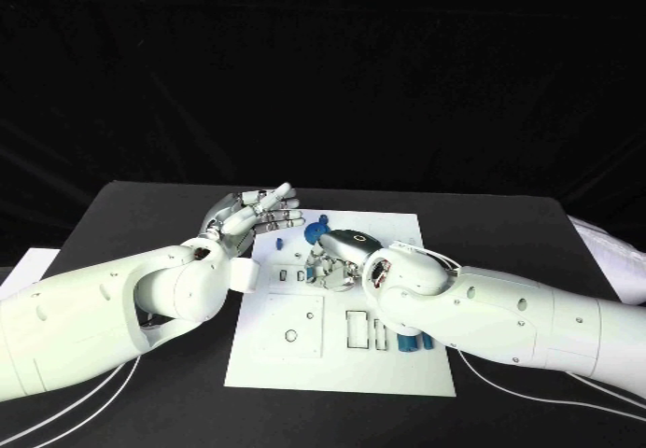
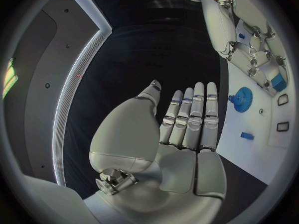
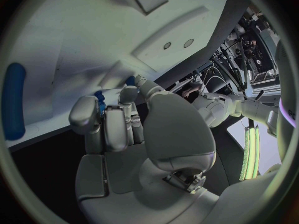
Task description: Assemble the parts on the task board
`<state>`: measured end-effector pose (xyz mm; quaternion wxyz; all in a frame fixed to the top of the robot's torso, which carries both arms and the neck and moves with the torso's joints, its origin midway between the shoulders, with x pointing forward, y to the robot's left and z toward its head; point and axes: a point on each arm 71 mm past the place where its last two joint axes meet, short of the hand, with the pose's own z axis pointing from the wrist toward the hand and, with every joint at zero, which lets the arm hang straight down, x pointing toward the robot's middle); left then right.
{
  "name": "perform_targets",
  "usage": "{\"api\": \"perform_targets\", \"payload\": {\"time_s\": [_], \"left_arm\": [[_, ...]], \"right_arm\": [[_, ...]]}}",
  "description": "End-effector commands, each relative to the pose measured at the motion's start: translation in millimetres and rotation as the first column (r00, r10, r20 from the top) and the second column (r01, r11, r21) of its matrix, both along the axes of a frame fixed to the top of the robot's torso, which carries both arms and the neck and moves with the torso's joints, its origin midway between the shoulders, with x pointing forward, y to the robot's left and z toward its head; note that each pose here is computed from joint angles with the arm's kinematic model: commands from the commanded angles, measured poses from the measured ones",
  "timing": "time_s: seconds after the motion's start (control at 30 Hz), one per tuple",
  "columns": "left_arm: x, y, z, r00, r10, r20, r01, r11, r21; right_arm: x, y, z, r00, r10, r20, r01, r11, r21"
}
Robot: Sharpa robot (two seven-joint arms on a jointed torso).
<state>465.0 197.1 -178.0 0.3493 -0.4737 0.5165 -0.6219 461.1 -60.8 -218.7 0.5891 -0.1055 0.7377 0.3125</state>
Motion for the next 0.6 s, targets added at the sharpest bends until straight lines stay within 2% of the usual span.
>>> {"api": "perform_targets", "payload": {"time_s": [0.03,0.6], "left_arm": [[-0.7,-2.0,1.2,1.000,-0.011,0.005,0.011,1.000,-0.009],[-0.8,-3.1,1.0,1.000,-0.015,0.002,0.015,1.000,-0.013]], "right_arm": [[-0.3,-0.7,-4.6,1.000,-0.003,-0.008,0.002,0.999,-0.044],[1.0,-0.9,-4.7,1.000,-0.020,0.011,0.021,0.998,-0.056]]}}
